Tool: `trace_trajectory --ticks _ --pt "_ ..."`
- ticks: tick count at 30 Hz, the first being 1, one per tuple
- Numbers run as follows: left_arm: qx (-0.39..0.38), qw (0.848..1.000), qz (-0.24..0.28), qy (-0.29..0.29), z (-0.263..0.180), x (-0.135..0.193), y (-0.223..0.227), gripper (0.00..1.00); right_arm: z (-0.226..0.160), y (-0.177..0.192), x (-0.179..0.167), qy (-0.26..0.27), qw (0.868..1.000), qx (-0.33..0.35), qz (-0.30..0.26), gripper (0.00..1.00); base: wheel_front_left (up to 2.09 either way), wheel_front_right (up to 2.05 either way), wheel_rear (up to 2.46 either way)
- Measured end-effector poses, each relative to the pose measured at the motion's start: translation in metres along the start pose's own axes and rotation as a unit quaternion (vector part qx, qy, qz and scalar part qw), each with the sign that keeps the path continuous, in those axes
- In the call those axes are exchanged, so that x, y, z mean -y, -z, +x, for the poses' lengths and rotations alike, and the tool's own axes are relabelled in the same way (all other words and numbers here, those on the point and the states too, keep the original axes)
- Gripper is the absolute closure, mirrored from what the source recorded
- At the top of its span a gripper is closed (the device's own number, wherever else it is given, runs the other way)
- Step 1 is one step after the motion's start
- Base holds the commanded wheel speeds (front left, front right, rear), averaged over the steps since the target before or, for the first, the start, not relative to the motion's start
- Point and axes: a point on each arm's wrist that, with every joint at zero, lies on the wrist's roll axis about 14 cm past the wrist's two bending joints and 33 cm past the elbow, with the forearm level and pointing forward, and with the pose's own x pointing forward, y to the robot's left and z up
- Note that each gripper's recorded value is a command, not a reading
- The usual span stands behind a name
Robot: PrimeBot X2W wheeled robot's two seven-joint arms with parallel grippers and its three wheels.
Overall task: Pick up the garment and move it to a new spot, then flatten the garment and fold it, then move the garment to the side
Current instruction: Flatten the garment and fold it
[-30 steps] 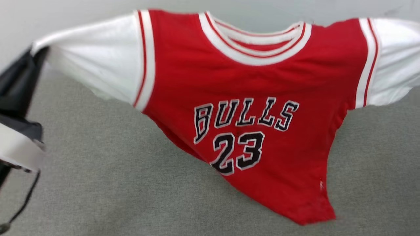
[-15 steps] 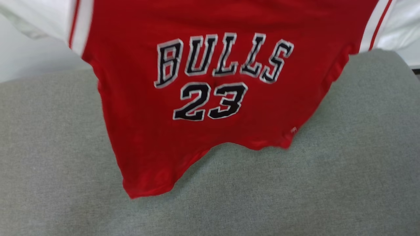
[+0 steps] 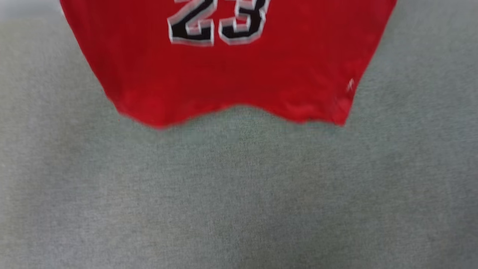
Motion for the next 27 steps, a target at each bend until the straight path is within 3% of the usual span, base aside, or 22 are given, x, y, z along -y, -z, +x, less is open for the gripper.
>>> trace_trajectory --ticks 15,21,27 --pt "0.016 0.999 -0.002 -0.047 0.110 -0.018 0.099 1.00 0.142 0.050 -0.020 0.020 0.999 0.035 -0.014 1.00 0.00 0.00 0.00" --pt "-0.016 0.999 -0.015 -0.045 0.110 -0.010 0.156 1.00 0.164 0.098 -0.054 -0.002 1.000 0.021 0.009 1.00 0.00 0.00 0.00" --pt "-0.075 0.996 -0.046 -0.022 0.079 0.022 0.221 1.00 0.149 0.159 -0.079 -0.020 0.998 -0.026 0.044 1.00 0.00 0.00 0.00"
